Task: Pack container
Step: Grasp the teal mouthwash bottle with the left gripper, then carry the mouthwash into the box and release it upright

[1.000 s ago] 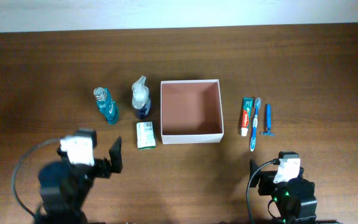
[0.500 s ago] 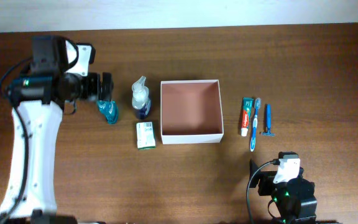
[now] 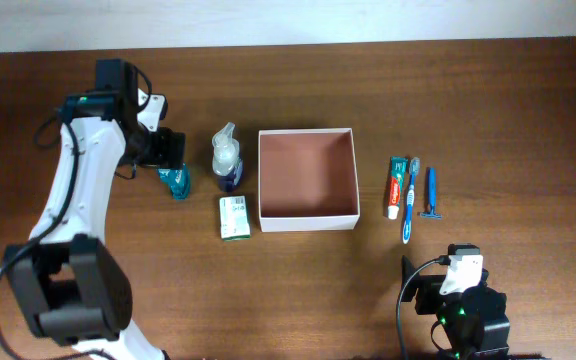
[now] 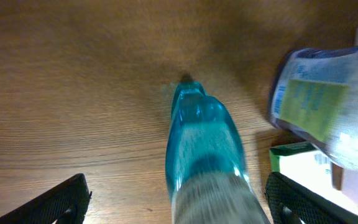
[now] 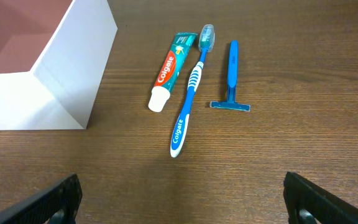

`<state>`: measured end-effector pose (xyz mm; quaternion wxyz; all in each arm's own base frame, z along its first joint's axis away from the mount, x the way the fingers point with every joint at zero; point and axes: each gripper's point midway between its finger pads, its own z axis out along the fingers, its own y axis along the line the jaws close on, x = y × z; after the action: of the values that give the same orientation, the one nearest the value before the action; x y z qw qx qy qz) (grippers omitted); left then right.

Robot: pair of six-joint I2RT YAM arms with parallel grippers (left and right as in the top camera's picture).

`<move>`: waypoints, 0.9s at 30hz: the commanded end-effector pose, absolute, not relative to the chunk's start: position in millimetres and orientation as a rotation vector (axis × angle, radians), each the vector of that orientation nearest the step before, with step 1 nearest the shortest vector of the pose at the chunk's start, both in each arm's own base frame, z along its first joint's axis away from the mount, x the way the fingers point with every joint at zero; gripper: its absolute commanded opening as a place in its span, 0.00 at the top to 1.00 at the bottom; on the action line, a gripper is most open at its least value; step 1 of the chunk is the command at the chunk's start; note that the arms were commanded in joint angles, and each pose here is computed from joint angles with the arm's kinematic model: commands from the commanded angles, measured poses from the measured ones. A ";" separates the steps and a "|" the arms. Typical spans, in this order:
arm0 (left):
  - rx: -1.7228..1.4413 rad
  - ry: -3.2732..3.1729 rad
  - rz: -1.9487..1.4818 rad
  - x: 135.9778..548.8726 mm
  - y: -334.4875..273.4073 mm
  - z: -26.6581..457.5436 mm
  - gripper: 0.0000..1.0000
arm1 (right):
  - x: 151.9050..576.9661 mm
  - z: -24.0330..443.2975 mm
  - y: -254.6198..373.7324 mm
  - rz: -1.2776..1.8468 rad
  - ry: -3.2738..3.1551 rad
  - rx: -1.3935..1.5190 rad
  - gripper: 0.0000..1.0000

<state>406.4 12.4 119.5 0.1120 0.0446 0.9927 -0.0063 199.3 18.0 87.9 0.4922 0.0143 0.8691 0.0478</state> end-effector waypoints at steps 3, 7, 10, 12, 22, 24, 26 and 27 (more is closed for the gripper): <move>0.139 2.969 -0.015 410.4 6.8 96.6 0.34 | 199.5 85.9 16.3 0.114 2.109 0.051 0.01; 0.154 2.973 -0.015 411.0 2.8 93.9 0.43 | 199.5 85.9 16.2 0.114 2.109 0.052 0.01; 0.158 2.975 -0.016 410.4 1.6 94.5 0.46 | 199.5 85.9 16.3 0.114 2.109 0.051 0.01; 0.158 2.982 -0.016 408.5 1.7 94.4 0.51 | 199.5 85.9 16.2 0.114 2.109 0.051 0.01; 0.123 2.975 -0.013 405.4 2.2 150.4 0.91 | 199.5 85.9 16.3 0.114 2.109 0.051 0.01; 0.110 2.955 -0.013 404.2 2.1 174.7 0.91 | 199.5 85.9 16.3 0.114 2.109 0.051 0.01; 0.062 2.929 -0.020 400.7 0.8 202.9 0.92 | 199.5 85.9 16.3 0.114 2.109 0.051 0.01; 0.059 2.916 -0.029 399.0 -1.5 213.8 0.91 | 199.5 85.9 16.3 0.114 2.109 0.051 0.01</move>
<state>391.3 1.8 161.1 0.0484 0.0392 0.9980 -0.0080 199.4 18.0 88.0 0.4924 0.0143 0.8690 0.0478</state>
